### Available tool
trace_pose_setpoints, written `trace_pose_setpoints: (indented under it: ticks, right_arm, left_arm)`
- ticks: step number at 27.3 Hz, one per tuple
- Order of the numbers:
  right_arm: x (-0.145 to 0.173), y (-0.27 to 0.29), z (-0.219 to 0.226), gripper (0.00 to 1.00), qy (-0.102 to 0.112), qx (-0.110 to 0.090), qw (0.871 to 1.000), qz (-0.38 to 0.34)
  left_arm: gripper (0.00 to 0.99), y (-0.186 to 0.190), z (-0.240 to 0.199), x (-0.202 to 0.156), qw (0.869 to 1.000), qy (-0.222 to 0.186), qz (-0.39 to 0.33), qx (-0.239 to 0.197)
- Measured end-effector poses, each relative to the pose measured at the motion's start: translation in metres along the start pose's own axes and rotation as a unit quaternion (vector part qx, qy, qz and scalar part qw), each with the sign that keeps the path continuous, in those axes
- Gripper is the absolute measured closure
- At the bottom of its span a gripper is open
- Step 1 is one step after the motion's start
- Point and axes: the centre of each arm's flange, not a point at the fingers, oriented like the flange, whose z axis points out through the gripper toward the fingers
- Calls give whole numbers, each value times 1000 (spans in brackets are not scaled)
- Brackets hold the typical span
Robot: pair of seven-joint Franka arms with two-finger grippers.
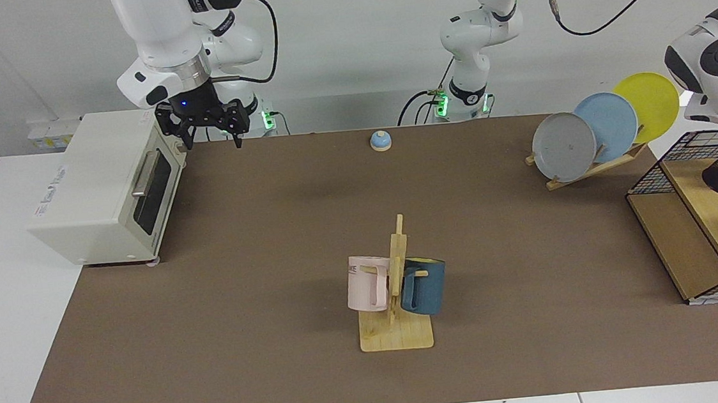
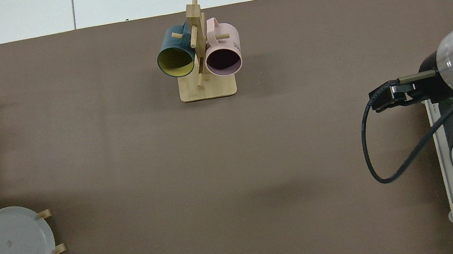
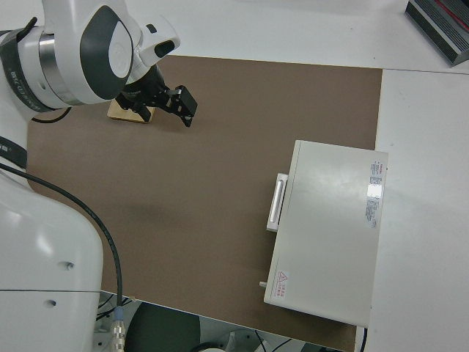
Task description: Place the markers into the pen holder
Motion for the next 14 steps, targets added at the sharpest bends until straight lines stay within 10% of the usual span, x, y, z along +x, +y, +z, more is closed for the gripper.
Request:
trace_pose_setpoints:
  ticks: [4, 14]
  right_arm:
    - [0, 0, 0, 0, 0, 0, 1000, 0]
    - [0, 0, 0, 0, 0, 0, 1000, 0]
  left_arm:
    - [546, -1, -1, 0, 1000, 0, 7, 2]
    - [489, -8, -14, -12, 1000, -8, 11, 20]
